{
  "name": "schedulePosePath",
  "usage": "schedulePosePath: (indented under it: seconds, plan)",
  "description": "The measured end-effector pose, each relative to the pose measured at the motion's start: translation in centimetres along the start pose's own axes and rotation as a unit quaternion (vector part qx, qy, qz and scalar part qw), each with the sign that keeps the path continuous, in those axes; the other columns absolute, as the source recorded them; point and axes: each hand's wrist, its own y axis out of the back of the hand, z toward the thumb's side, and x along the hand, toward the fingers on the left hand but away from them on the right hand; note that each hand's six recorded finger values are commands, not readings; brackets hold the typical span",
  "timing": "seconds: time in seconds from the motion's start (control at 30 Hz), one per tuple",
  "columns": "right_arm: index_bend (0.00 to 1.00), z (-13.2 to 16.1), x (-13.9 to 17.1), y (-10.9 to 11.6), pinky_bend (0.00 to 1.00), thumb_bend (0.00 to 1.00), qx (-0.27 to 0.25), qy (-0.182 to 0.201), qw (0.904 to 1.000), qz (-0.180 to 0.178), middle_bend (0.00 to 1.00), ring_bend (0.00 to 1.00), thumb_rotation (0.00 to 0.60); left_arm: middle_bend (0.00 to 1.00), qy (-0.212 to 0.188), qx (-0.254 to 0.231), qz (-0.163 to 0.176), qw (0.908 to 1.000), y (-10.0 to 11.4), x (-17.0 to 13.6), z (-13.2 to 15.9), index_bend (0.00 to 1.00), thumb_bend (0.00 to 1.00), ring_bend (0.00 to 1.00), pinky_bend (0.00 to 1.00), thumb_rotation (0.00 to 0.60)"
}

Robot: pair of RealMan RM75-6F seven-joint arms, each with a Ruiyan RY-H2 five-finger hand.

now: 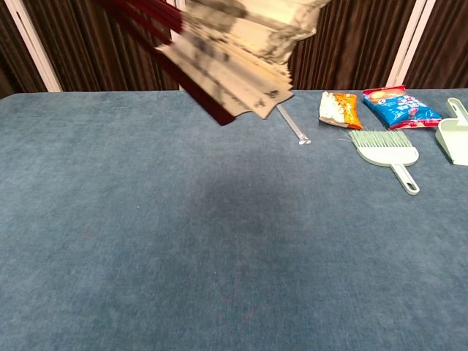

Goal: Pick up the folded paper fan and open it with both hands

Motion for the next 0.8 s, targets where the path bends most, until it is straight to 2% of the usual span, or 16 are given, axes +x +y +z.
schedulePosePath:
  seconds: [0.33,0.63,0.8]
  plan:
    - [0.91,5.0,-0.5,1.2,0.14,0.43,-0.002,0.014,0.9996,-0.026,0.22,0.26,0.6,0.06,-0.018,-0.078,-0.008,0.9968,-1.2,1.9,1.8,0.19,0.32,0.0,0.0,0.6]
    - [0.92,8.1,-0.3,0.8,0.14,0.43,0.002,0.027,0.9993,-0.025,0.22,0.26,0.6,0.06,-0.019,-0.137,-0.023,0.9901,-2.3,2.4,2.4,0.19,0.32,0.0,0.0,0.6]
    - [0.92,10.0,0.0,0.1,0.14,0.43,-0.024,0.034,0.9989,-0.021,0.22,0.26,0.6,0.06,-0.024,-0.166,-0.019,0.9856,-2.7,3.0,2.5,0.19,0.32,0.0,0.0,0.6]
